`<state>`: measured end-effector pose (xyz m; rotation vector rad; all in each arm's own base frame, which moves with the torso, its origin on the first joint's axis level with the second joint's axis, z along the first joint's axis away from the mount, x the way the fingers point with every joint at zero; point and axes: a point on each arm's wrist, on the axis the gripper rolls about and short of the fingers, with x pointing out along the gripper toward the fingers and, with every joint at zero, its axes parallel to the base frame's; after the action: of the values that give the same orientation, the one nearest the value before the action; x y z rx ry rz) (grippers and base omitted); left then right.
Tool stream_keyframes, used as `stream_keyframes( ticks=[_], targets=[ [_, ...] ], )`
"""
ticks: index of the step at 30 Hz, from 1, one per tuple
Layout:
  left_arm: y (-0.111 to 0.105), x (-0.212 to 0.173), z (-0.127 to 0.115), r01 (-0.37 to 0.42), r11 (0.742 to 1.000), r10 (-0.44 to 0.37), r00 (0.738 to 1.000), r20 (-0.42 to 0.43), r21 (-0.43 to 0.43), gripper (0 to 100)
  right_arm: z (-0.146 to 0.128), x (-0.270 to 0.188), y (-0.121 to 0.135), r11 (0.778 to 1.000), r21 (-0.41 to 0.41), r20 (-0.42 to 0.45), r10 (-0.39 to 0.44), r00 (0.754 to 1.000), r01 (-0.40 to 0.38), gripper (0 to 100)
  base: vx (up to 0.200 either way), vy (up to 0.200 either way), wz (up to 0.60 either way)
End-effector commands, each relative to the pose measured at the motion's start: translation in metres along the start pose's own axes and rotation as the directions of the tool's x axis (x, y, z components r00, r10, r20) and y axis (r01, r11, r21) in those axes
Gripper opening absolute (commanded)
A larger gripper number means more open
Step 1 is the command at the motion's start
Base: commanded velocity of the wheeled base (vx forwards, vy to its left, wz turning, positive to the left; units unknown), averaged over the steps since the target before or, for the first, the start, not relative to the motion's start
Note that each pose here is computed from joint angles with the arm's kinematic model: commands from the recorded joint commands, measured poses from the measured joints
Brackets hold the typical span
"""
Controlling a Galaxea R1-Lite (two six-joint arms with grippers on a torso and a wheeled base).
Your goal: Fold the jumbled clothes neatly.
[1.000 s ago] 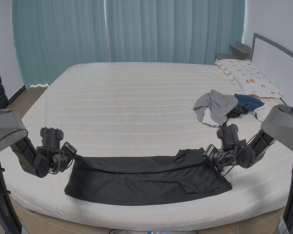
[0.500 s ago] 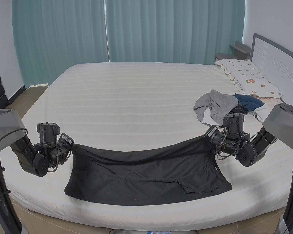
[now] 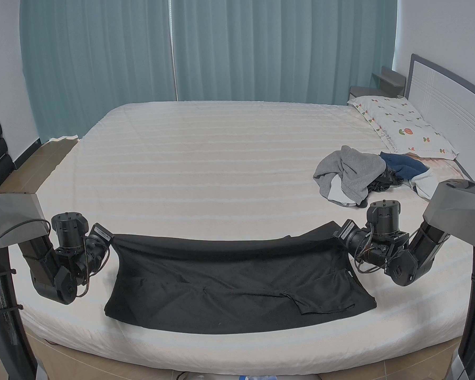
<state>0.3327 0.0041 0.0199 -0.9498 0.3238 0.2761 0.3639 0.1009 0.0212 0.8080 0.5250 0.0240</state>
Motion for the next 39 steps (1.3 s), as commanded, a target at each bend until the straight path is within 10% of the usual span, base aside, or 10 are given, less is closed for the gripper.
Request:
stream_keyframes(
  ticks=[1,21,36,37,39],
  targets=[
    [0.025,-0.011,-0.017,-0.036,0.994,0.046,0.993,-0.105,0.1,0,-0.012,-0.009,-0.012,0.997,-0.059,-0.049,-0.047,0.998,0.044,0,0.0,0.0,0.0],
    [0.047,-0.03,-0.033,-0.051,0.932,0.132,0.97,-0.203,0.358,0,-0.034,-0.013,-0.037,0.965,-0.234,-0.163,-0.156,0.974,0.115,0,0.0,0.0,0.0],
    [0.05,-0.029,-0.034,-0.058,0.928,0.141,0.969,-0.205,0.368,0,-0.036,-0.018,-0.041,0.949,-0.286,-0.177,-0.188,0.966,0.133,0,0.0,0.0,0.0],
    [0.049,-0.029,-0.033,-0.056,0.928,0.139,0.969,-0.203,0.368,100,-0.036,-0.018,-0.041,0.949,-0.286,-0.176,-0.187,0.966,0.132,100,0.0,0.0,0.0],
    [0.049,-0.03,-0.033,-0.055,0.928,0.138,0.97,-0.202,0.368,100,-0.035,-0.018,-0.039,0.95,-0.285,-0.172,-0.179,0.969,0.125,100,0.0,0.0,0.0]
  ],
)
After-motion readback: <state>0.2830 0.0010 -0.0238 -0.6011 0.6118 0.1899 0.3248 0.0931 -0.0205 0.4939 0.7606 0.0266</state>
